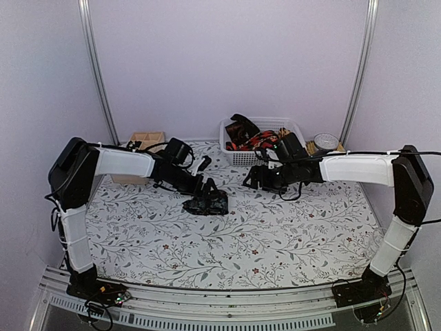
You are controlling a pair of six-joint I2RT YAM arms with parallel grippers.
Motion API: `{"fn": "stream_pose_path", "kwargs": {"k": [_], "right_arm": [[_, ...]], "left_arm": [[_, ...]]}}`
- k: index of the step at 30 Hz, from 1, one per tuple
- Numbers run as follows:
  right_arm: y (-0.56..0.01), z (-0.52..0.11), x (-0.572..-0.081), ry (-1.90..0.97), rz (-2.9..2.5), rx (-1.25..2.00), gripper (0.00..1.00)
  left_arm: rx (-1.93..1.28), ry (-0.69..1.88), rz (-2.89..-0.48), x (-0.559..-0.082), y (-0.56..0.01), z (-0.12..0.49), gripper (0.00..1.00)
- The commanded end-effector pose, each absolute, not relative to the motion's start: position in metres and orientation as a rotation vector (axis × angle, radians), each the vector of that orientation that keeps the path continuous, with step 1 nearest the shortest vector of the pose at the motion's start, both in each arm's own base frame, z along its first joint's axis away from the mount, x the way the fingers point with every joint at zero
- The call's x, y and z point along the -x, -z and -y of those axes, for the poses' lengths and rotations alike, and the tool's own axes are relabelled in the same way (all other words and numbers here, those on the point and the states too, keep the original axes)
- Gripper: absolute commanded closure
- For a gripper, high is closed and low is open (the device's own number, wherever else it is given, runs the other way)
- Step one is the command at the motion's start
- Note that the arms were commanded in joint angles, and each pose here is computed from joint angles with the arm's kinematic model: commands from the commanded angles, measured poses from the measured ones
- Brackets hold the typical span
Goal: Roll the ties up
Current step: Roll the tie at the center of the board, then move the tie to the center of the board.
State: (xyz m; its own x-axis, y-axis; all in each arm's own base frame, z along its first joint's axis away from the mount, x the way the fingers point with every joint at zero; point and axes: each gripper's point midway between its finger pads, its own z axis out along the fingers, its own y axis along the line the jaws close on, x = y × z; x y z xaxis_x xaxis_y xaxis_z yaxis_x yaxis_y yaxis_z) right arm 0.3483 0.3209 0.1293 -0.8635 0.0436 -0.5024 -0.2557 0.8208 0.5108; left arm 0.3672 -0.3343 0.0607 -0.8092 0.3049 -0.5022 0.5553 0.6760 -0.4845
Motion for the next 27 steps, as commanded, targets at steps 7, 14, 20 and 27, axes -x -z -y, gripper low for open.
{"fn": "stream_pose_path", "kwargs": {"k": [7,14,20,27], "right_arm": [[-0.089,-0.372,-0.344,-0.948,-2.621,0.178,0.26],[-0.077,-0.393,-0.337,-0.994,-2.658,0.227,0.51],[-0.066,-0.397,-0.335,-0.991,-2.692,0.235,0.65],[-0.057,-0.410,-0.328,-1.001,-2.717,0.287,0.69]], "left_arm": [[-0.524,0.778,-2.426,-0.380,-0.113,0.300,0.00],[-0.405,0.808,-2.498,-0.356,-0.084,0.260,0.02],[-0.369,0.801,-2.559,-0.350,-0.052,0.244,0.23],[-0.388,0.738,-2.593,-0.356,-0.035,0.241,0.35]]}}
